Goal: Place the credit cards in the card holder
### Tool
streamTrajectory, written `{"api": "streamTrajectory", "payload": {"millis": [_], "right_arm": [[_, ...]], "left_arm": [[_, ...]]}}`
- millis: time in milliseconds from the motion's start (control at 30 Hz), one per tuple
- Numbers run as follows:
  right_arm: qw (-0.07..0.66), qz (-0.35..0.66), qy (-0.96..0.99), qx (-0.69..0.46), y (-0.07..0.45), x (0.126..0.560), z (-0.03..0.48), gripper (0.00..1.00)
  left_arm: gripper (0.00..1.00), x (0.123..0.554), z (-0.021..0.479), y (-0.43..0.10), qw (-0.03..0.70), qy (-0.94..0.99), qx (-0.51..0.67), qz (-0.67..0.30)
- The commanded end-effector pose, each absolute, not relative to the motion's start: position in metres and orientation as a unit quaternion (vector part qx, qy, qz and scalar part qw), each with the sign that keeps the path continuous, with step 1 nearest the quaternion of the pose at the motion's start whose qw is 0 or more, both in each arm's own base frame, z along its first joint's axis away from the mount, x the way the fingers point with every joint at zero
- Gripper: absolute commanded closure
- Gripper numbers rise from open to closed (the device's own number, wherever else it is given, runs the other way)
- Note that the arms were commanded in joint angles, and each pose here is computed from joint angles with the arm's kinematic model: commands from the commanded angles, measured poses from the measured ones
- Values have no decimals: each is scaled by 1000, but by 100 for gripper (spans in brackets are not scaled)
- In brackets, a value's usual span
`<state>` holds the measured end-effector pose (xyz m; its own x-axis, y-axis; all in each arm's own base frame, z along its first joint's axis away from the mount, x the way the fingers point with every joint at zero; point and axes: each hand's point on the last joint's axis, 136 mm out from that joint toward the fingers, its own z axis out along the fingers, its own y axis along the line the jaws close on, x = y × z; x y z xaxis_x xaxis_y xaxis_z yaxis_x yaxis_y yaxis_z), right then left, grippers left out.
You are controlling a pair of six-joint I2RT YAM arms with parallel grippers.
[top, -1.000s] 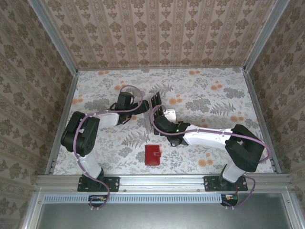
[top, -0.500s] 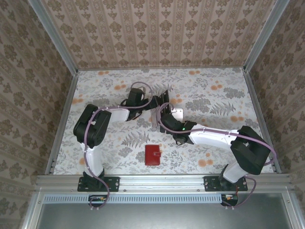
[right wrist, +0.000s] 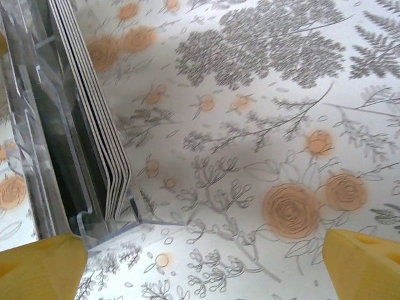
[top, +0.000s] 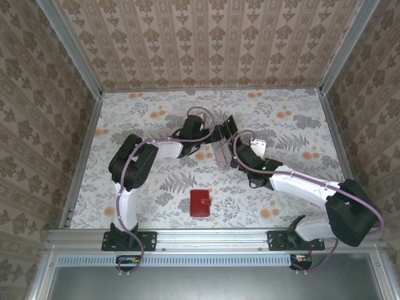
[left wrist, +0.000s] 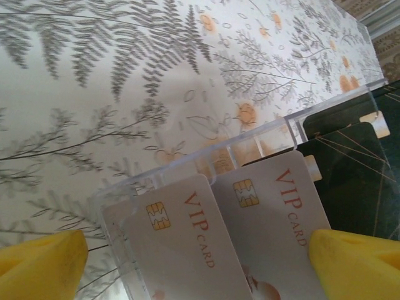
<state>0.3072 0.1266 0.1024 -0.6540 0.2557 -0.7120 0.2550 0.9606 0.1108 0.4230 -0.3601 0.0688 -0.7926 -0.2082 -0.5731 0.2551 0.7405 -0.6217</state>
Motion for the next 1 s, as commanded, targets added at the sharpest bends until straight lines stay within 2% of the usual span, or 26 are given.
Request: {"api": "streamTrajectory", "payload": {"millis": [0, 567, 967], "right_arm": [[388, -10, 910, 144, 114, 302, 103, 2], [362, -3, 922, 139, 113, 300, 86, 1], [374, 89, 918, 100, 131, 288, 133, 0]], "left_arm": [[0, 425, 72, -379, 320, 869, 18, -376], [0, 428, 75, -407, 318, 866, 37, -383], [0, 424, 106, -388, 339, 851, 36, -400]]}}
